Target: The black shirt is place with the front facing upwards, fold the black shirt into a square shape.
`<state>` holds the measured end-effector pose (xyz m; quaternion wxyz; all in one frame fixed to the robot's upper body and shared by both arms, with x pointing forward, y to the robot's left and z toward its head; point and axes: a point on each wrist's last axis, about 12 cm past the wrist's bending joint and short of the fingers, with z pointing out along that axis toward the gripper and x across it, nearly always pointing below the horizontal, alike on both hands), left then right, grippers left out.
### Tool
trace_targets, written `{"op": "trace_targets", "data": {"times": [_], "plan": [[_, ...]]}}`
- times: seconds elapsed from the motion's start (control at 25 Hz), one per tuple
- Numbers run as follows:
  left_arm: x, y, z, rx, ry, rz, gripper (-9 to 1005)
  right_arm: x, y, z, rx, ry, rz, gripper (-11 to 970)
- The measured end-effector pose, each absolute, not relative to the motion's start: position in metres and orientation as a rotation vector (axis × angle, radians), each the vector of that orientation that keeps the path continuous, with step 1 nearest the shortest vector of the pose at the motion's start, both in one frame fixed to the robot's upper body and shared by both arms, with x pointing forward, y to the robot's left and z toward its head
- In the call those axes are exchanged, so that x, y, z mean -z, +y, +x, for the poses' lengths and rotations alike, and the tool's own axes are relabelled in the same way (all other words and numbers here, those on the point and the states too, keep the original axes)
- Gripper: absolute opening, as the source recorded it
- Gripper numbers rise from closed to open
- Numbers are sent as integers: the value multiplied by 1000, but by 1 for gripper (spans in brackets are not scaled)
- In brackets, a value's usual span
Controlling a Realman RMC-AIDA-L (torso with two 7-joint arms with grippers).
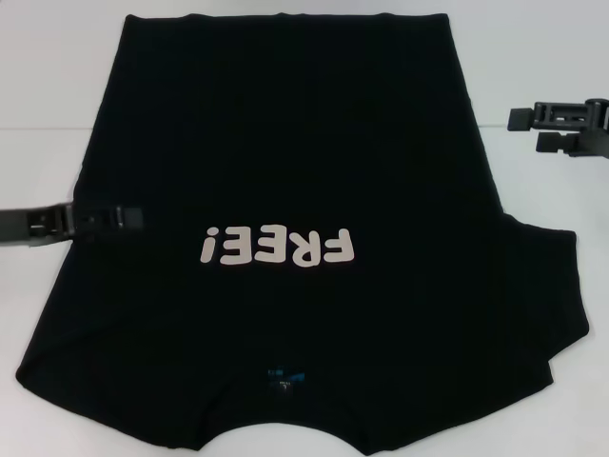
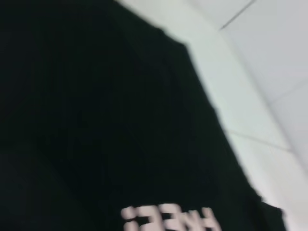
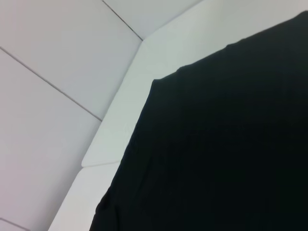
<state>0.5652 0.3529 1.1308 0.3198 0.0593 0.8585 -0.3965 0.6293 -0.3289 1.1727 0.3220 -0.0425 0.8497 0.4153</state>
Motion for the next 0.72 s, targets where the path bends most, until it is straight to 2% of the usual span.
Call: {"op": "trace_targets", "data": {"times": [0.16,0.32,0.4,0.72], "plan": [[-1126,349,542,1057,2125,478,456,-1177,-336,628,-1091,2253,-146,915],[-1118,347,521,1053,2011,641,541,-1183,-345,622,-1081,2259,-188,915],[-1114,346,516,1042,1994,680,583,-1185,-351,620,-1078,2264,-182,915],[-1110,343,517,1077,2025,665,607,-1188,-374,603,-1024,2428,-206,915]]}}
